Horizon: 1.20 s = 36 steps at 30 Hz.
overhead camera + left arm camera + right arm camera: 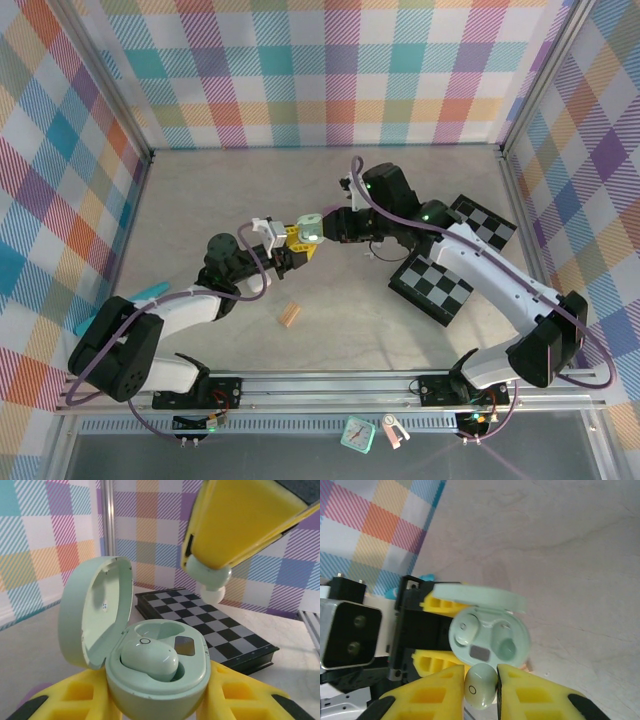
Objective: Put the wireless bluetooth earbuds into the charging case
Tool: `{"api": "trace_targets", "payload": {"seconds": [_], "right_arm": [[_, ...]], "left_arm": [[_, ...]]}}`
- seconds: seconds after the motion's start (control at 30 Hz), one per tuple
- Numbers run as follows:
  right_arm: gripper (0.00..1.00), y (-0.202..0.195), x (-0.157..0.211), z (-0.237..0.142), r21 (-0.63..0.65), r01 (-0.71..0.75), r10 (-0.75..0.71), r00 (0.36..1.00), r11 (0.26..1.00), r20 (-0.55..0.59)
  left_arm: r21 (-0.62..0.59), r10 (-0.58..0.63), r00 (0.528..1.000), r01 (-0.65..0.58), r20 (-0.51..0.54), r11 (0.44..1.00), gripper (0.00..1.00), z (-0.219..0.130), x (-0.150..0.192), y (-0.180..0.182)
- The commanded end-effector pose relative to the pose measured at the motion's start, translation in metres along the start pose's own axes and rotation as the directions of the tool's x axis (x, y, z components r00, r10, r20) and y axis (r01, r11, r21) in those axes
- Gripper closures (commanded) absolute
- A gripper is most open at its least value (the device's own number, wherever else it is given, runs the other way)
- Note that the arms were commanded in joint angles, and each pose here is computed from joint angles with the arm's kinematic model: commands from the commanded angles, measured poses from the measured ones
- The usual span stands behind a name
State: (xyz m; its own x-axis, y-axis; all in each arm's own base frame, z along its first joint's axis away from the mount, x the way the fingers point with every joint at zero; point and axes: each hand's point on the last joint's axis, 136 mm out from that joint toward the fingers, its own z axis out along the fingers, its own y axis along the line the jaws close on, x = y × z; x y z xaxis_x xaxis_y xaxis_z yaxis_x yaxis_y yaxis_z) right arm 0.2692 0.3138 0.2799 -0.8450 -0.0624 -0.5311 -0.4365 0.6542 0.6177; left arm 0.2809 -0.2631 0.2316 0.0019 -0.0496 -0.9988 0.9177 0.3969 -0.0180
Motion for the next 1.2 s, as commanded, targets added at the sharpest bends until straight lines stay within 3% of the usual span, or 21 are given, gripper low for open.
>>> {"api": "trace_targets", "payload": {"seconds": [0.0,0.87,1.17], "right_arm": [[0.77,0.012,-0.010,0.002,-0.062,0.011,-0.011,1.000,0.998,0.006],[0.76,-0.020,0.002,0.017,0.052,-0.008,0.010,0.999,0.999,-0.038],[0.57,-0.014,-0.006,0.011,0.038,0.008,-0.008,1.000,0.999,-0.005]], "left_arm": [[0.072,0.042,0.997,-0.046,0.062,0.996,0.74,0.006,-0.020,-0.013],[0.065,0.055,0.995,-0.061,0.082,0.996,0.74,0.009,-0.028,-0.012],[0.062,0.053,0.995,-0.058,0.079,0.996,0.74,0.009,-0.026,-0.011]]}}
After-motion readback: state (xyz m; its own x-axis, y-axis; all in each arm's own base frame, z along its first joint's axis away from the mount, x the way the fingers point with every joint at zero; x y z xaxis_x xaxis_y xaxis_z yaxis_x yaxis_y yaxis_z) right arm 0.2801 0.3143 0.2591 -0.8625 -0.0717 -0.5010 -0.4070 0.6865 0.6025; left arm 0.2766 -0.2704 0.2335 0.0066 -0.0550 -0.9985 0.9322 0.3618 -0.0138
